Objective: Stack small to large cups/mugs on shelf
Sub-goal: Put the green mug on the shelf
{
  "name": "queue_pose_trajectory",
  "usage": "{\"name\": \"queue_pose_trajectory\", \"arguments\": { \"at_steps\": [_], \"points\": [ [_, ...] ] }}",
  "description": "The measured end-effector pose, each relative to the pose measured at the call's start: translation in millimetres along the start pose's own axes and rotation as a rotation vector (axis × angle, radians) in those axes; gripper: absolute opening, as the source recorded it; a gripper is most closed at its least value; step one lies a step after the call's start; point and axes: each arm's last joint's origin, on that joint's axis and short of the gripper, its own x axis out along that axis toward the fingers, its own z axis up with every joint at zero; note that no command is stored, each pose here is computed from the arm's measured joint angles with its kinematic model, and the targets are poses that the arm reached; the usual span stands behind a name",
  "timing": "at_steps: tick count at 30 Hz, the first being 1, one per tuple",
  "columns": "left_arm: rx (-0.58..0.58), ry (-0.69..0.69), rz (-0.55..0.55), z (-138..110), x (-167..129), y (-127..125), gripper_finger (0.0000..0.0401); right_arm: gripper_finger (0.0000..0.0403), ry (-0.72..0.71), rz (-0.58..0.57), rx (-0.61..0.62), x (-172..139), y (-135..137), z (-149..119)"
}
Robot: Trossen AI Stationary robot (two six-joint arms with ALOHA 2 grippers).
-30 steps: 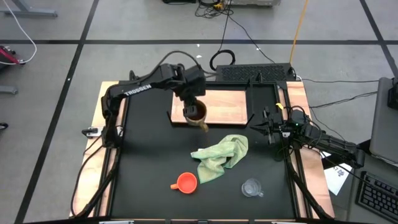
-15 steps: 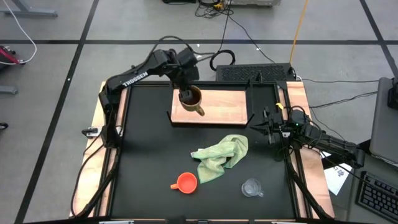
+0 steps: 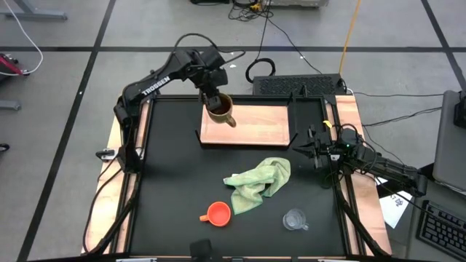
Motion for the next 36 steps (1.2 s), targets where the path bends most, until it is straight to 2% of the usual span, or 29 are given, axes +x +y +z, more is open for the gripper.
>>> {"name": "queue_pose_trajectory", "arguments": {
  "at_steps": [8, 22, 36],
  "points": [
    [-0.029, 0.051, -0.01, -9.8, 17.5, 10.2, 0.0035, 0.0, 0.0, 0.0, 0.0, 0.0, 0.0, 0.0],
    [-0.052, 0.061, -0.006, -20.6, 48.6, 24.1, 0.0035, 0.0, 0.0, 0.0, 0.0, 0.0, 0.0, 0.0],
    [-0.056, 0.028, 0.007, -17.7, 50.3, 25.4, 0.0035, 0.0, 0.001, 0.0, 0.0, 0.0, 0.0, -0.1]
  ]
}}
